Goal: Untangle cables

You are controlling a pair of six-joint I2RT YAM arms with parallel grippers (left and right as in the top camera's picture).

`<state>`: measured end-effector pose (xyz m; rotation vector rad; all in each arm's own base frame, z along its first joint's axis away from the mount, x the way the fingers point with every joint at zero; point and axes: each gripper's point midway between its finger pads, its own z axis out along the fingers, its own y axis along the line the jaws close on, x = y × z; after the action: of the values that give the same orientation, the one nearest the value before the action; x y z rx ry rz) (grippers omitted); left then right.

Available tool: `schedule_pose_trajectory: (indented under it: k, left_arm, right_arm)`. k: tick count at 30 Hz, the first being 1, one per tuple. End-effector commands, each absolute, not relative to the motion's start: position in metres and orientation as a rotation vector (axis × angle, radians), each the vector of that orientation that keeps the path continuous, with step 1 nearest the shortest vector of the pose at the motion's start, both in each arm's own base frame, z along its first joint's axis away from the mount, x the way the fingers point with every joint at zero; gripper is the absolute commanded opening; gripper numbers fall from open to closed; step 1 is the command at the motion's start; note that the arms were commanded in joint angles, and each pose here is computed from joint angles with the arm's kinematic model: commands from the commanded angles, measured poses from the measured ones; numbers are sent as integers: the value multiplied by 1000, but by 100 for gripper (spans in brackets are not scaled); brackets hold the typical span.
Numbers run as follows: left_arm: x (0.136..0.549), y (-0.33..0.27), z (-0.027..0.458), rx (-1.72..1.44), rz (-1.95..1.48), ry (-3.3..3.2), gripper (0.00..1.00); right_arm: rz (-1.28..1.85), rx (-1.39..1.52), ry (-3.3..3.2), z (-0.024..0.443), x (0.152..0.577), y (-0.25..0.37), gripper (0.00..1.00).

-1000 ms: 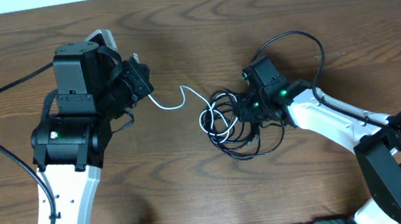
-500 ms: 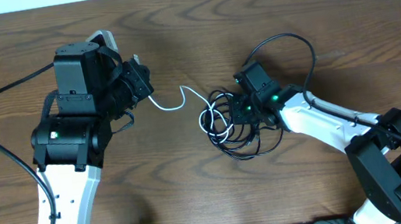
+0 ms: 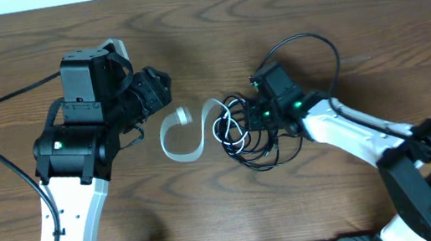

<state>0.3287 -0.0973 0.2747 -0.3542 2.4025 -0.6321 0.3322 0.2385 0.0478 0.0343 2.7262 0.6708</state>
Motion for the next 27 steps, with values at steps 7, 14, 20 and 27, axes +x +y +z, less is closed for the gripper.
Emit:
schedule_pose_trajectory:
  k: [7,14,20,27]
  left_arm:
    - [331,-106,259,-313,-642,2468,63]
    - [337,-141,222,-231,-661,2599,63]
    - [343,-179,205,-114,-714,2632,63]
    - [345,-194,206,-65,-730,2611,63]
  right_arm:
    - [625,-12,2324,256,368,164,1]
    - [545,124,2156,353,359,102,1]
    - [486,129,2232,339,353,93,1]
    - [429,167,2459,276,355,92,1]
